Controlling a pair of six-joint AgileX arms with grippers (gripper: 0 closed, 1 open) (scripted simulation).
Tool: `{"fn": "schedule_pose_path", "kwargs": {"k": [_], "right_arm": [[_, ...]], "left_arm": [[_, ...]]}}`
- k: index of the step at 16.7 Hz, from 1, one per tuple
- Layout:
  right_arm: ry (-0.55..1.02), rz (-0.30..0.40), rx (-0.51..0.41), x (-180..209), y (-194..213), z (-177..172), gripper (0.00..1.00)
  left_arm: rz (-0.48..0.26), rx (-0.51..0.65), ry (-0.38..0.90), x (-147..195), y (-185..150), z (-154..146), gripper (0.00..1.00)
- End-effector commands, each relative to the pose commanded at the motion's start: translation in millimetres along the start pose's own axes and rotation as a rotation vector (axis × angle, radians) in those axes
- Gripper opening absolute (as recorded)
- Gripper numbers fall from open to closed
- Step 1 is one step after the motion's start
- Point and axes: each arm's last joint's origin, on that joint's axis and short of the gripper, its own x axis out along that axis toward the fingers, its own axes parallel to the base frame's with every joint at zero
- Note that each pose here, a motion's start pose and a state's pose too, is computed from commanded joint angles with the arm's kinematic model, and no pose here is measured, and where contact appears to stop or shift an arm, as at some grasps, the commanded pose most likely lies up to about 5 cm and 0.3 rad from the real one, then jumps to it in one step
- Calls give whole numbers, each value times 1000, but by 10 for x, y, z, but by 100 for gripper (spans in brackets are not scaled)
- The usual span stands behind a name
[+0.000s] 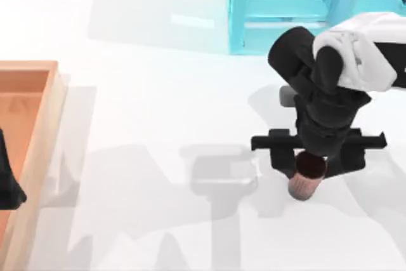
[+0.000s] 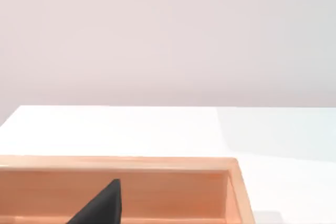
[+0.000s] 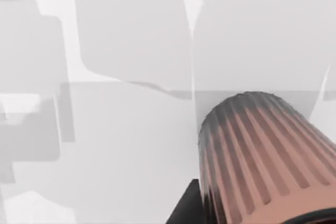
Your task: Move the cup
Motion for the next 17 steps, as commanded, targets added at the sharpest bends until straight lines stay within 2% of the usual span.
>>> {"fn": "schedule_pose_path", "kwargs": {"k": [3, 5, 10, 13, 17], "right_arm": [[9, -7, -11, -67, -176, 69, 0], [6, -8, -12, -161, -463, 168, 0], [-17, -10, 0, -400, -1663, 351, 0], [-8, -15, 2, -512, -2319, 223, 0], [-24, -25, -1, -685, -2696, -12, 0]], "left_arm": [[0, 0, 0, 0, 0, 0, 100], [0, 0, 0, 0, 0, 0, 100], [0, 0, 0, 0, 0, 0, 100], [0, 0, 0, 0, 0, 0, 100], [0, 0, 0, 0, 0, 0, 100]]}}
